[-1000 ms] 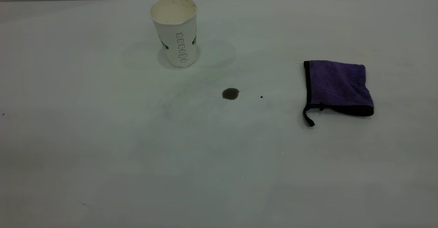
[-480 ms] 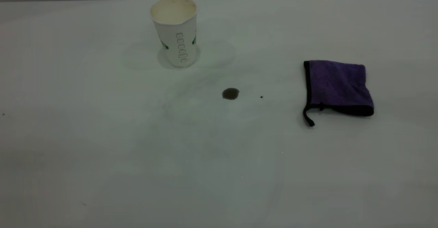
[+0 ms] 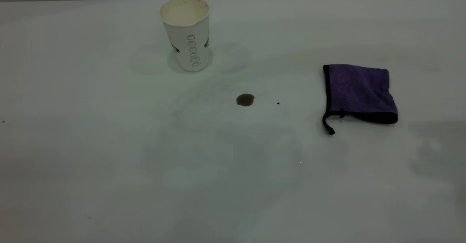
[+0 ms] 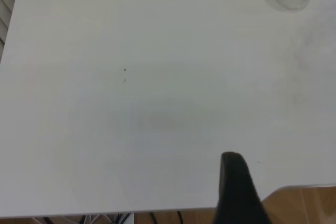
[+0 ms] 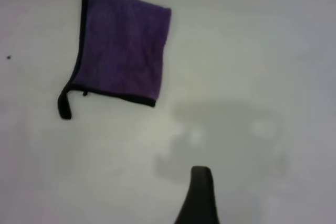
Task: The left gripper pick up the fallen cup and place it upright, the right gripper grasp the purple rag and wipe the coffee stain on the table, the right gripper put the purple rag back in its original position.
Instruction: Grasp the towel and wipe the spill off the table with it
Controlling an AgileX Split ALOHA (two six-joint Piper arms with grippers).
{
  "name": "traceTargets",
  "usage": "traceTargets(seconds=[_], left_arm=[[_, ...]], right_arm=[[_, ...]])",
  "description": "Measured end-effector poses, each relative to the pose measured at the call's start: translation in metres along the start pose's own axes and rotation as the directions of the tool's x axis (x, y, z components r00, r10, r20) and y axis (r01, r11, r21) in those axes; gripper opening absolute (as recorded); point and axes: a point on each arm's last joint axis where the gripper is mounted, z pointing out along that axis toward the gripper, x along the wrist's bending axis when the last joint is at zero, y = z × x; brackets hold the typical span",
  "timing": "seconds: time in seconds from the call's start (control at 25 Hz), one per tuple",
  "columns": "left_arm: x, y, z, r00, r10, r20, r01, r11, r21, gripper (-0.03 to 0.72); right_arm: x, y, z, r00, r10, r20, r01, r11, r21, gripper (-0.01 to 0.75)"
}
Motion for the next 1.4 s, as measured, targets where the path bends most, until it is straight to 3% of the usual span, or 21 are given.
traceTargets(seconds=[0.24,0.52,1.0,1.2,1.4], left_arm=[[0.0,0.0,0.0,1.0,0.0,0.0,0.0,1.0,0.0,0.513],[0.0,0.0,0.0,1.0,0.0,0.0,0.0,1.0,0.0,0.513],[0.0,0.0,0.0,1.0,0.0,0.0,0.0,1.0,0.0,0.513],[0.0,0.0,0.0,1.0,0.0,0.0,0.0,1.0,0.0,0.513],[0.0,0.0,0.0,1.0,0.0,0.0,0.0,1.0,0.0,0.513]], right_arm=[[0.017,0.023,0.094,0.997,-0.075,-0.037,0.077,0.994,0.082,0.726],[0.05,0.031,0.2,0.987,-0.138,-0.083,0.155,0.957,0.246,0.723],[0.074,0.032,0.277,0.98,-0.158,-0.121,0.188,0.934,0.302,0.688],[0.074,0.029,0.291,0.978,-0.169,-0.119,0.198,0.929,0.313,0.557],[0.074,0.028,0.296,0.985,-0.135,-0.109,0.164,0.932,0.322,0.309]])
